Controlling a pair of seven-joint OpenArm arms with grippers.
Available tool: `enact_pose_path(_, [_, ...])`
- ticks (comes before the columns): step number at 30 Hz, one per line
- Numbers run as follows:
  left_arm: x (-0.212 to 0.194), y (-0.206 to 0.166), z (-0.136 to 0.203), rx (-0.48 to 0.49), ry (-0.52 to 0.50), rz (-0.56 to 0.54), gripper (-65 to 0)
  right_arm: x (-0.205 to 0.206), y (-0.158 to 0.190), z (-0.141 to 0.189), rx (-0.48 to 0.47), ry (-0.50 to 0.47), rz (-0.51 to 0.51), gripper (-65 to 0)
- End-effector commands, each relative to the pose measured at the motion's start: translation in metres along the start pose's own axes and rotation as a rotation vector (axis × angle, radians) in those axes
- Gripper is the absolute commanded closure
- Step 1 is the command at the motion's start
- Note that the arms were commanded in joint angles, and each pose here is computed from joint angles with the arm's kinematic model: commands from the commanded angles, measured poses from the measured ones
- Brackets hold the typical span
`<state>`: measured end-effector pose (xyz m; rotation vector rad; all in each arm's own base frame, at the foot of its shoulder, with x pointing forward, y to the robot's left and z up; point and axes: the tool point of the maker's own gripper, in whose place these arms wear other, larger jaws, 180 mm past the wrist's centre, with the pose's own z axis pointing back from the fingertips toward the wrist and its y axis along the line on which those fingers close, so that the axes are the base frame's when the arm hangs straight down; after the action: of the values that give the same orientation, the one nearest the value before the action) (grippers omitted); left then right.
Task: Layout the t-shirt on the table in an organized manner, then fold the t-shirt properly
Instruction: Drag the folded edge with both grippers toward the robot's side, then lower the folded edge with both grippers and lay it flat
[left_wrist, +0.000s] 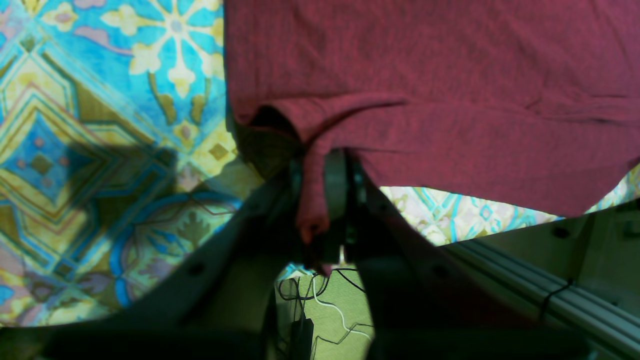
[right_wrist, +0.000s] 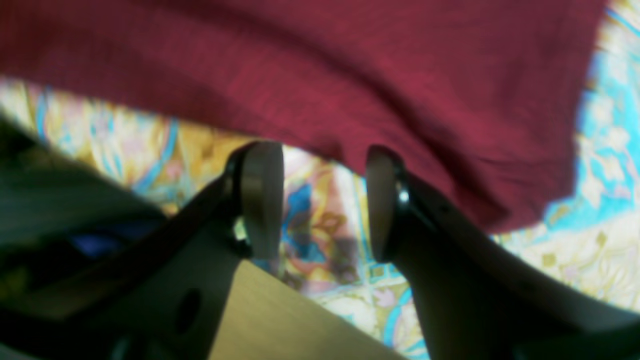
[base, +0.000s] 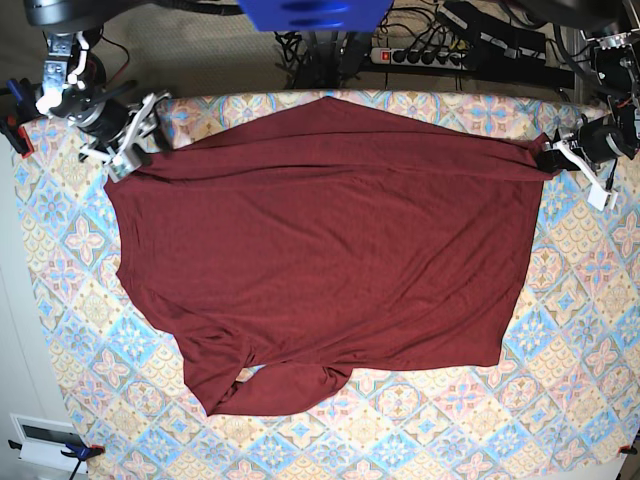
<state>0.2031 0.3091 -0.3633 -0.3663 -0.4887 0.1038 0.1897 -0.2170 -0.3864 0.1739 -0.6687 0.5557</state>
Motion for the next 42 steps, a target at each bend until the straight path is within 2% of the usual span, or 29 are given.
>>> enact_pose_path(1, [0.014,0.001,0.008,0.008,-0.032,-0.027,0.0,0.011,-0.003,0.001,-0.012,-0.025,0.056,-25.3])
enact_pose_path(6, [0.013,0.001,0.008,0.008,-0.03,-0.027,0.0,0.001,0.013,-0.015,-0.01,0.043,0.236,-25.4])
enact_pose_path(11, [0.013,0.002,0.008,0.009,-0.029,-0.026,0.0,0.017,0.019,-0.027,0.013,0.037,0.36,-25.4])
enact_pose_path(15, [0.013,0.002,0.008,0.009,-0.029,-0.026,0.0,0.029,0.019,-0.032,0.014,0.014,0.376,-25.4])
enact_pose_path(20, [0.012,0.002,0.008,0.009,-0.027,-0.026,0.0,0.025,0.017,-0.032,0.005,0.038,0.395,-25.6])
enact_pose_path(24, [0.012,0.002,0.008,0.009,-0.027,-0.026,0.0,0.009,0.026,-0.038,0.055,0.084,0.419,-25.4])
enact_pose_path(28, [0.013,0.002,0.008,0.009,-0.029,-0.026,0.0,-0.012,0.027,-0.044,0.081,0.136,0.393,-24.7])
enact_pose_path(30, [0.013,0.001,0.007,0.007,-0.03,-0.026,0.0,-0.018,0.026,-0.045,0.085,0.149,0.383,-20.8])
enact_pose_path(35, [0.014,0.001,0.007,0.005,-0.034,-0.026,0.0,0.003,0.015,-0.048,0.052,0.109,0.401,0.0])
enact_pose_path(42, [0.018,-0.002,0.008,0.0,-0.047,-0.031,0.0,0.042,0.006,-0.036,-0.007,0.017,0.444,0.0])
